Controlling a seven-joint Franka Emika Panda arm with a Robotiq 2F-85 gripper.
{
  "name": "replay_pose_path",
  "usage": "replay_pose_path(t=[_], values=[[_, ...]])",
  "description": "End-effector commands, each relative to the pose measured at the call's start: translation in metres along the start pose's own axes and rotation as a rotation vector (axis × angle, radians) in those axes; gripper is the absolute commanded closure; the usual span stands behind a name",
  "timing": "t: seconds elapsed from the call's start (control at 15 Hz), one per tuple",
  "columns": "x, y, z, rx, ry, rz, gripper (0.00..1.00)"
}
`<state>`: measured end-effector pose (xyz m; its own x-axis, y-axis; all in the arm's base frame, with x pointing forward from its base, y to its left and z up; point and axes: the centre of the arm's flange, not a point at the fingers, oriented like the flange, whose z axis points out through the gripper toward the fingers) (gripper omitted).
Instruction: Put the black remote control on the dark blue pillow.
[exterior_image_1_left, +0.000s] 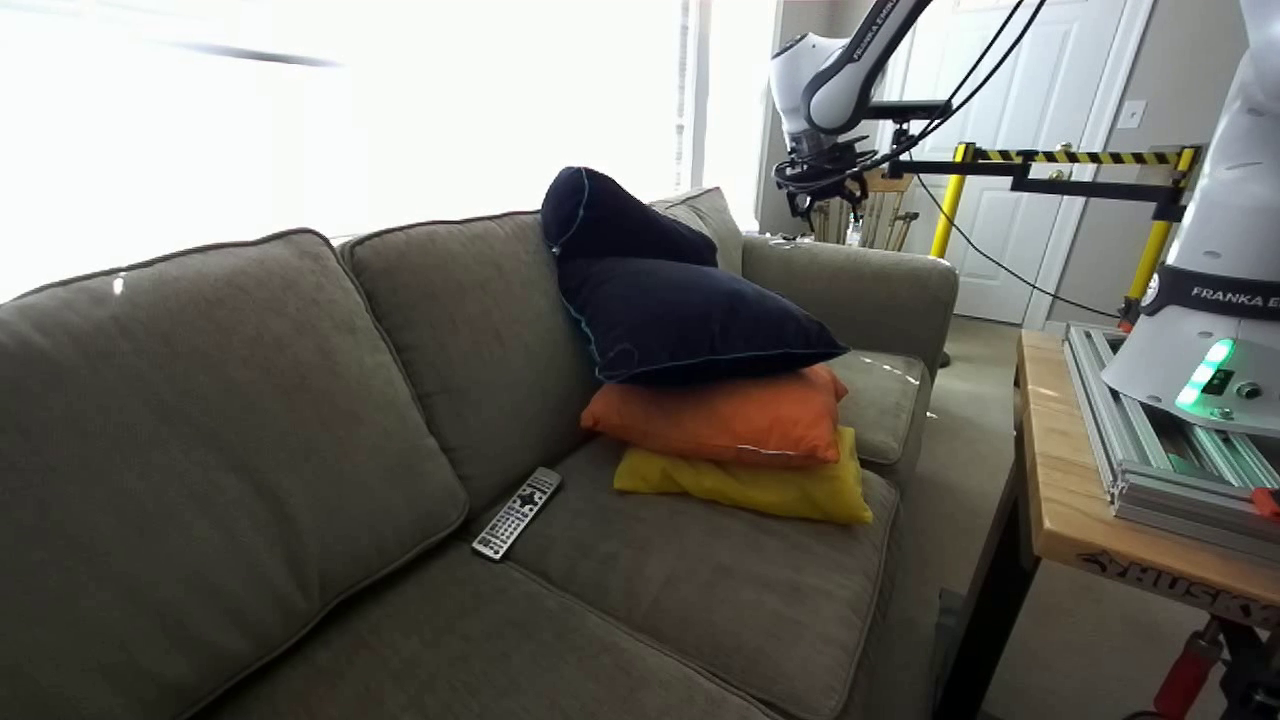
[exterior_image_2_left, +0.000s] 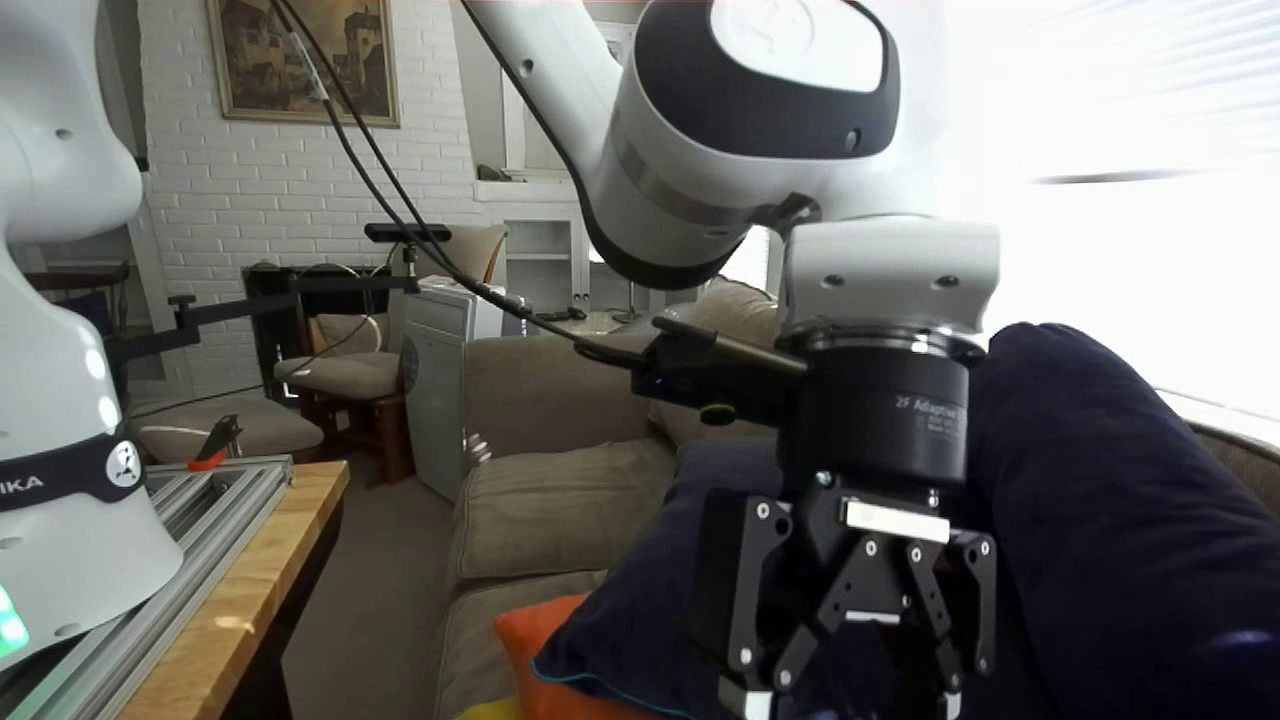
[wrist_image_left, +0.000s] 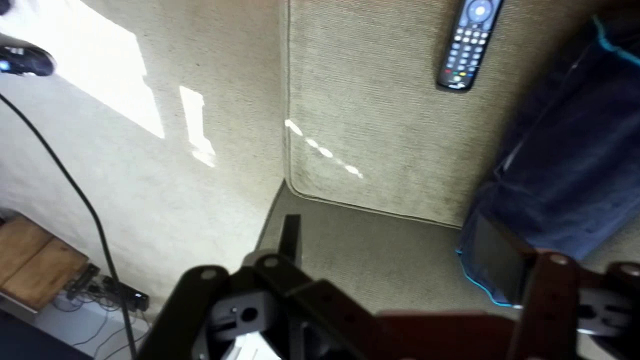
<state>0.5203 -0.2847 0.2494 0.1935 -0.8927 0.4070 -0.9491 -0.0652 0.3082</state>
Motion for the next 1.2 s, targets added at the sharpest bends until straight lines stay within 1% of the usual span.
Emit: replay_pose_path(t=[0.0, 0.13, 0.2, 0.33, 0.4, 0.47, 0.53, 0.67, 0.87, 1.0, 1.13], values=[[0.014, -0.013, 0.015, -0.168, -0.046, 0.095, 0.06], [0.014, -0.012, 0.019, -0.216, -0.050, 0.107, 0.00], [0.013, -0.013, 0.021, -0.245, 0.000, 0.130, 0.00], [0.015, -0.016, 0.024, -0.249, 0.078, 0.157, 0.00], [0.015, -0.018, 0.022, -0.248, 0.096, 0.161, 0.00], [0.016, -0.021, 0.018, -0.229, 0.063, 0.149, 0.00], [0.017, -0.022, 0.013, -0.229, 0.013, 0.141, 0.00], [0.015, -0.024, 0.002, -0.158, -0.093, 0.086, 0.00], [0.011, -0.024, -0.014, -0.075, -0.201, -0.001, 0.00], [0.011, -0.022, -0.018, -0.014, -0.242, -0.075, 0.00], [0.013, -0.020, -0.017, 0.052, -0.237, -0.163, 0.00]])
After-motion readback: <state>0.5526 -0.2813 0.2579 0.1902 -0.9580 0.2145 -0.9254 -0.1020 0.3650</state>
